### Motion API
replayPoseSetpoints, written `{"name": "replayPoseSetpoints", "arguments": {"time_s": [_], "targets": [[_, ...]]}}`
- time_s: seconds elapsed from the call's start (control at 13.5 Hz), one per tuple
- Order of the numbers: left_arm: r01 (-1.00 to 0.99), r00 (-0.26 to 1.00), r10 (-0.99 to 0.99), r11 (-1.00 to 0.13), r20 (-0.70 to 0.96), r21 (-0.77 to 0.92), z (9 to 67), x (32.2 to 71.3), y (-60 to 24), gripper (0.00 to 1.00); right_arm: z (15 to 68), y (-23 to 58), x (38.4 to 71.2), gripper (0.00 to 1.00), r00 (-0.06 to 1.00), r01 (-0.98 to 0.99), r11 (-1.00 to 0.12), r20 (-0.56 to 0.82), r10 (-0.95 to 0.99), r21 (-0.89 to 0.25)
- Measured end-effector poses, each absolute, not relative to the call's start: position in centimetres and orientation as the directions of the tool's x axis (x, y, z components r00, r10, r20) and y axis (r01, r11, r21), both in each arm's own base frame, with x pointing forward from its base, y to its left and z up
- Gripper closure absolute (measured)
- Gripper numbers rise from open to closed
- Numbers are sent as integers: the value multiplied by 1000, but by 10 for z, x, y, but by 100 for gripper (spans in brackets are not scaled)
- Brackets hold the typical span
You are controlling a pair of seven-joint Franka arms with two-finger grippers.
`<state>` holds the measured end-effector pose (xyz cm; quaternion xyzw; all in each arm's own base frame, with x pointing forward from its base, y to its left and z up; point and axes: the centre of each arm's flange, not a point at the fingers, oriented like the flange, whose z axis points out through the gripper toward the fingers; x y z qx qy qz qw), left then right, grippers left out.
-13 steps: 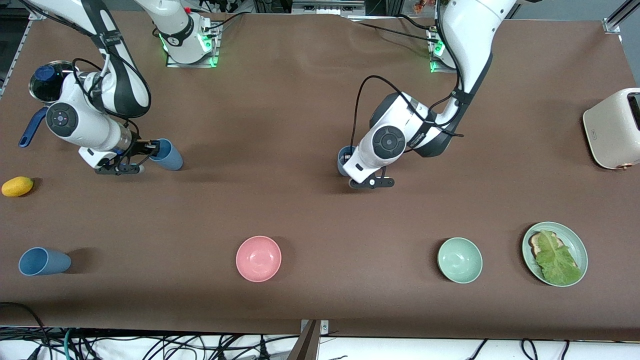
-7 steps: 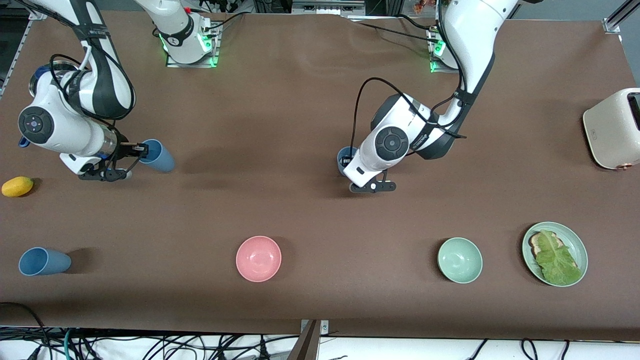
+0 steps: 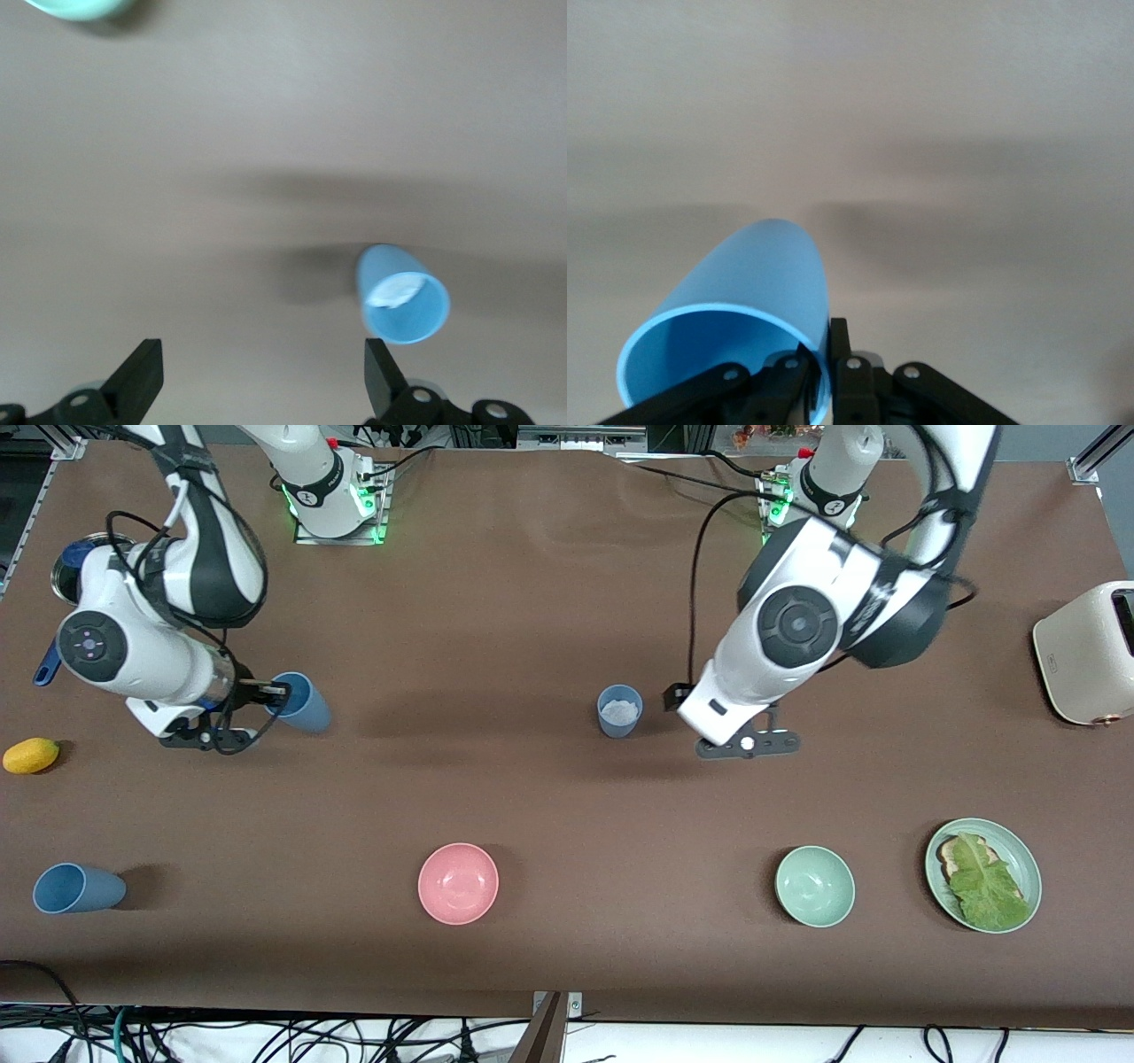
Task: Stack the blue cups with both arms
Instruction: 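Carry the blue cup over the tissue cup while the left gripper withdraws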
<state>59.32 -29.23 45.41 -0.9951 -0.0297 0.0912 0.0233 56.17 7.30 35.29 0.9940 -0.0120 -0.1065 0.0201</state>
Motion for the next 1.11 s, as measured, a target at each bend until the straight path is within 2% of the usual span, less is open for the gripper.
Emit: {"name": "replayPoseSetpoints", "arguments": {"time_s": [0.22,0.45,0.82,1.11], "targets": [[-78,989,-71,-996,-130,-49,497,618,-238,0,371,151,557,94,979,-89,-995,-179,-95,41],[-101,991,-99,-994,-86,-28,528,637,-157,0,388,237,549,94,974,-173,-985,-143,-175,27],[-117,991,-116,-993,-72,-11,551,637,-111,0,392,386,524,94,957,-275,-961,-94,-275,18],[-95,994,-95,-995,-61,1,562,627,-94,0,383,463,518,94,951,-302,-953,-77,-300,-12]]}}
